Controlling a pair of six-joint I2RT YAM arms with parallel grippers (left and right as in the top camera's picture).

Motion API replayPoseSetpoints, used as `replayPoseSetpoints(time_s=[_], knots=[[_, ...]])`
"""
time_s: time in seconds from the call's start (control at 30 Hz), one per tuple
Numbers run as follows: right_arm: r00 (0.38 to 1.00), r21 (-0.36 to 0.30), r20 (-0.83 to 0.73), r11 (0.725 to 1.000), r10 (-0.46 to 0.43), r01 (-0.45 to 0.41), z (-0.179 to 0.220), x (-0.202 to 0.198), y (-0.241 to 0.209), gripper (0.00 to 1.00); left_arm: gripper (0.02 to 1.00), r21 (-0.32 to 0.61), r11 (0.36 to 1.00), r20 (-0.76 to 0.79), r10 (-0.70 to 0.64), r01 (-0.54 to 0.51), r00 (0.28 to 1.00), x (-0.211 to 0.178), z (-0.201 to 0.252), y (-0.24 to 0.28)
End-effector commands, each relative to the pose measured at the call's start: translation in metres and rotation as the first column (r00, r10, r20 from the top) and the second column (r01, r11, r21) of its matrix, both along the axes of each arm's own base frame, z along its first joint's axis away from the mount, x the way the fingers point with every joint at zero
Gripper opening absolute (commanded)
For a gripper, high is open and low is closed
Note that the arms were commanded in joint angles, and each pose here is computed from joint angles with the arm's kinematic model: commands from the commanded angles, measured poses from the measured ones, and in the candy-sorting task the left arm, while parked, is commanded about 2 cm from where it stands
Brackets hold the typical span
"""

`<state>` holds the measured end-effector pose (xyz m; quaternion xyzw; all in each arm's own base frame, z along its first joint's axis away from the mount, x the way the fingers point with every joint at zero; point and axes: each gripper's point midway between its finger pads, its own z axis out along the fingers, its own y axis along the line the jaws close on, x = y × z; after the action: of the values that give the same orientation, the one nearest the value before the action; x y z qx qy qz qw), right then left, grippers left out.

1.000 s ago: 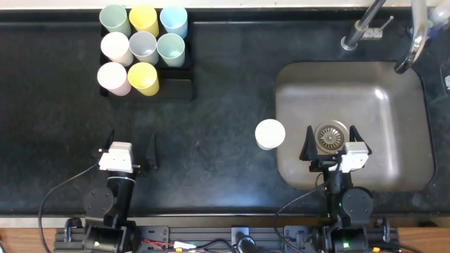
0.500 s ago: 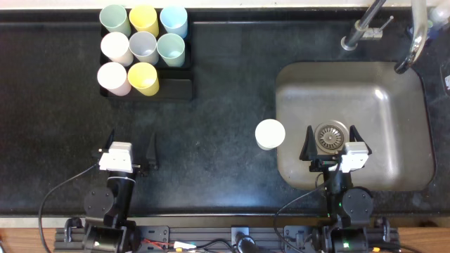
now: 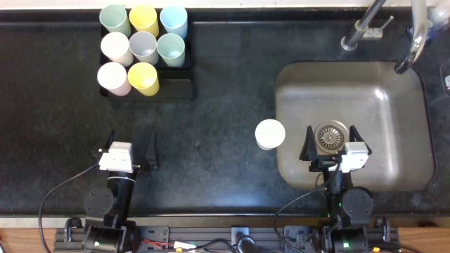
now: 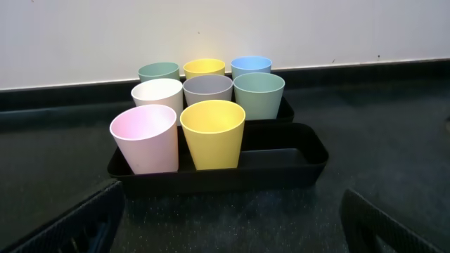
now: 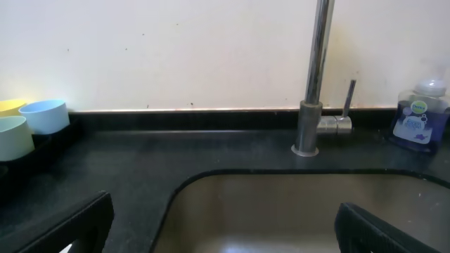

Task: Store Cups

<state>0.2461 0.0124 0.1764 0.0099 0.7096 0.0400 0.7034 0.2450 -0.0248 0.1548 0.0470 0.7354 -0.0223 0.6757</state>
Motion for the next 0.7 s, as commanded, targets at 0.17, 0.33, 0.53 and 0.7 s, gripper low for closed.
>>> replayPoseSetpoints(time_s=[0.17,0.33,0.53,0.7], knots=[[0.997,0.002,0.077,1.000,-0.013,0.013,0.025,-0.003,-0.002,0.993,0.998,0.014,1.000,0.008,-0.009,0.008,1.000,-0.001,0.001,-0.001],[0.997,-0.004,0.030,0.998,0.069,-0.069,0.085,-0.018,0.011,0.998,0.998,0.014,1.000,0.008,-0.008,0.008,1.000,-0.001,0.001,-0.001],[0.882,0.011,-0.461,0.995,0.094,-0.100,0.088,-0.009,0.017,0.998,0.998,0.014,1.000,0.008,-0.009,0.008,1.000,-0.001,0.001,-0.001],[0.726,-0.050,-0.687,0.998,-0.012,-0.031,0.112,0.034,0.005,0.998,0.998,0.014,1.000,0.008,-0.009,0.008,1.000,-0.001,0.001,-0.001]])
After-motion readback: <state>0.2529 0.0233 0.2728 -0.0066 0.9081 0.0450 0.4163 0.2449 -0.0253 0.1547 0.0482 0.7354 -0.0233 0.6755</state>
